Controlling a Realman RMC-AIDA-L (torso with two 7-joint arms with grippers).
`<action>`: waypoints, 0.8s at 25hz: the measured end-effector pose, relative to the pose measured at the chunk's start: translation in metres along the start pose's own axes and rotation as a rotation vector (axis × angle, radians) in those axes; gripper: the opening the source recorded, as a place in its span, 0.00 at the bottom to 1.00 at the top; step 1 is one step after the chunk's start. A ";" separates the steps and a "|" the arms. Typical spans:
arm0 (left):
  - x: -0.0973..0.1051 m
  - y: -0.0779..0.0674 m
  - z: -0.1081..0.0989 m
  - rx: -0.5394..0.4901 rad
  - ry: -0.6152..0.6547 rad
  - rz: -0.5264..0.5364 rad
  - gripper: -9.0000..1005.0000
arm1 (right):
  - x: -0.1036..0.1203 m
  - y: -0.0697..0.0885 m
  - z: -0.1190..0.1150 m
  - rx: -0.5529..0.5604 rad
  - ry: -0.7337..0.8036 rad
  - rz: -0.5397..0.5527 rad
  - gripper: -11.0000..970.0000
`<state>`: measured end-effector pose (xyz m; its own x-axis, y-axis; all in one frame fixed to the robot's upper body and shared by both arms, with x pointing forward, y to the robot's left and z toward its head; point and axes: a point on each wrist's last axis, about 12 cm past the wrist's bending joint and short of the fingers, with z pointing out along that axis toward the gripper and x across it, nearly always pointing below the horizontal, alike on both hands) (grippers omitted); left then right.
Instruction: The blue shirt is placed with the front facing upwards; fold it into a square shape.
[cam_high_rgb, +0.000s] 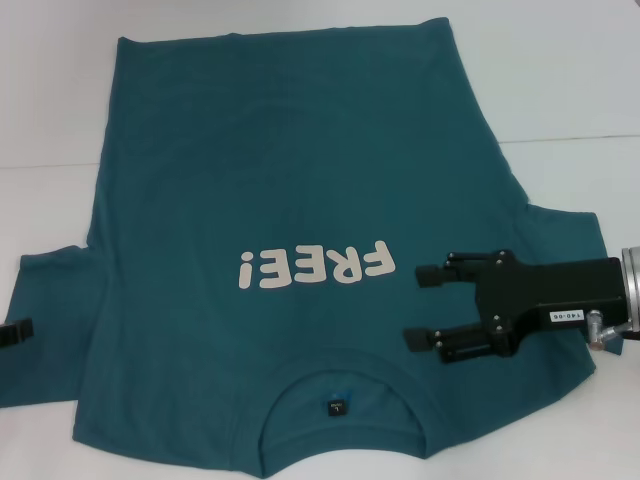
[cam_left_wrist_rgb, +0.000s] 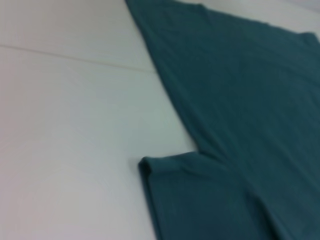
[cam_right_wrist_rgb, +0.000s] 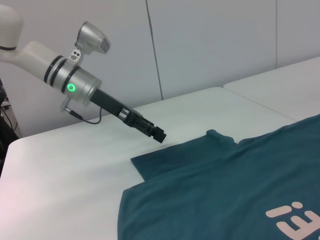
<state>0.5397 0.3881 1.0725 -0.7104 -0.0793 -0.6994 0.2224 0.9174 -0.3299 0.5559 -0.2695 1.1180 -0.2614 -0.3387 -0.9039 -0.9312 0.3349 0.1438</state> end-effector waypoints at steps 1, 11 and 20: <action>0.000 0.000 0.001 -0.011 0.007 0.005 0.88 | -0.001 0.000 0.000 0.000 0.000 -0.001 0.94; 0.003 -0.005 0.011 0.004 0.040 0.007 0.88 | -0.005 -0.002 0.003 -0.002 0.003 -0.002 0.94; -0.002 -0.015 0.016 0.081 0.069 0.016 0.82 | -0.004 -0.003 0.003 0.005 0.005 -0.002 0.94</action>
<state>0.5481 0.3678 1.0687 -0.7500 -0.0357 -0.6604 0.2852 0.8835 -0.3716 0.5607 -0.2659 1.1202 -0.2608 -0.3442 -0.9019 -0.9304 0.3390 0.1397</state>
